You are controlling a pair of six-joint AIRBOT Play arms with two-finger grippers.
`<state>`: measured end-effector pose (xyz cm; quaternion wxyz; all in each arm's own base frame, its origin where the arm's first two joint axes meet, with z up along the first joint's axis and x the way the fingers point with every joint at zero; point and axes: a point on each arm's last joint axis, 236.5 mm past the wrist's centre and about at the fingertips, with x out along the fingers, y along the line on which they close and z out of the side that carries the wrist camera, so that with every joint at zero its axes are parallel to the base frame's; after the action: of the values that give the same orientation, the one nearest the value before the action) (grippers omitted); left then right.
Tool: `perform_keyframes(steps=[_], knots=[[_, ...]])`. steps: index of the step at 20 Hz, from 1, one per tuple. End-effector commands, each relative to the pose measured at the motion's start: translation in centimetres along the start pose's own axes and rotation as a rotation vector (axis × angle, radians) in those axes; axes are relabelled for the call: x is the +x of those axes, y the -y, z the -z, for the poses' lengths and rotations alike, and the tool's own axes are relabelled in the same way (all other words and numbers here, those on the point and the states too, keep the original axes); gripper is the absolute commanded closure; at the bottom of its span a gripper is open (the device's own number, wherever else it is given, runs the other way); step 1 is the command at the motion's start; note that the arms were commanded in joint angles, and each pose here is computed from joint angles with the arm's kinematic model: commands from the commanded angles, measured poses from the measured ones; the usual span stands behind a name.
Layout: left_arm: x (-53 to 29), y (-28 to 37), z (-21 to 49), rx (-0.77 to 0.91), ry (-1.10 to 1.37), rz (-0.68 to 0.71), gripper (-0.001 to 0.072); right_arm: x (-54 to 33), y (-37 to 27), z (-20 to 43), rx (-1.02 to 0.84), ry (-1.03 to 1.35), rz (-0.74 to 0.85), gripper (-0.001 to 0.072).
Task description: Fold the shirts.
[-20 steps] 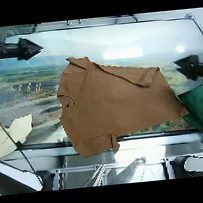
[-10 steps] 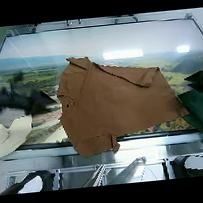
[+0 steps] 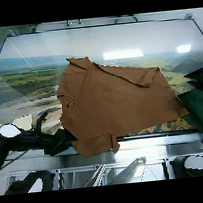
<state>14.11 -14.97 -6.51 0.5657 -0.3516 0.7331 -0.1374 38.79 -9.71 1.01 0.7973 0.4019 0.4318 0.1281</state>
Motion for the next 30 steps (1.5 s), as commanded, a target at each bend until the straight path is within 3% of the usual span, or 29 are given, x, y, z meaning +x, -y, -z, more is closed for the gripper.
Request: perform_keyframes(steps=[1,6,7,10,15,23,30], knots=[[2.3,-2.0,0.5,-0.064,-0.023,-0.053,0.0007,-0.1,-0.5,-0.3,0.003,0.012,-0.020,0.0205],[5.4,-1.9,-2.2,-0.025,-0.031,-0.090,0.0023,-0.1,-0.6,-0.1,-0.004,0.006,-0.024,0.0205],[5.7,-1.8,-3.2,-0.019,-0.021,-0.101,0.0139,-0.1,-0.7,-0.1,-0.004,0.003,-0.026,0.0204],[5.7,-0.4,-6.8,0.064,0.016,-0.104,0.0681,-0.1,-0.8,0.3,-0.004,-0.012,-0.032,0.0205],[3.7,-0.4,-9.3,0.149,0.013,-0.181,0.0677,1.1,2.7,4.1,0.034,-0.176,0.124,0.0205],[-2.6,-1.6,-14.4,0.102,0.145,-0.126,0.0677,2.5,8.9,13.5,0.139,-0.480,0.363,0.0205],[-5.7,-1.2,-17.0,0.155,0.226,-0.123,0.0676,4.9,6.1,18.0,0.149,-0.607,0.298,0.0205]])
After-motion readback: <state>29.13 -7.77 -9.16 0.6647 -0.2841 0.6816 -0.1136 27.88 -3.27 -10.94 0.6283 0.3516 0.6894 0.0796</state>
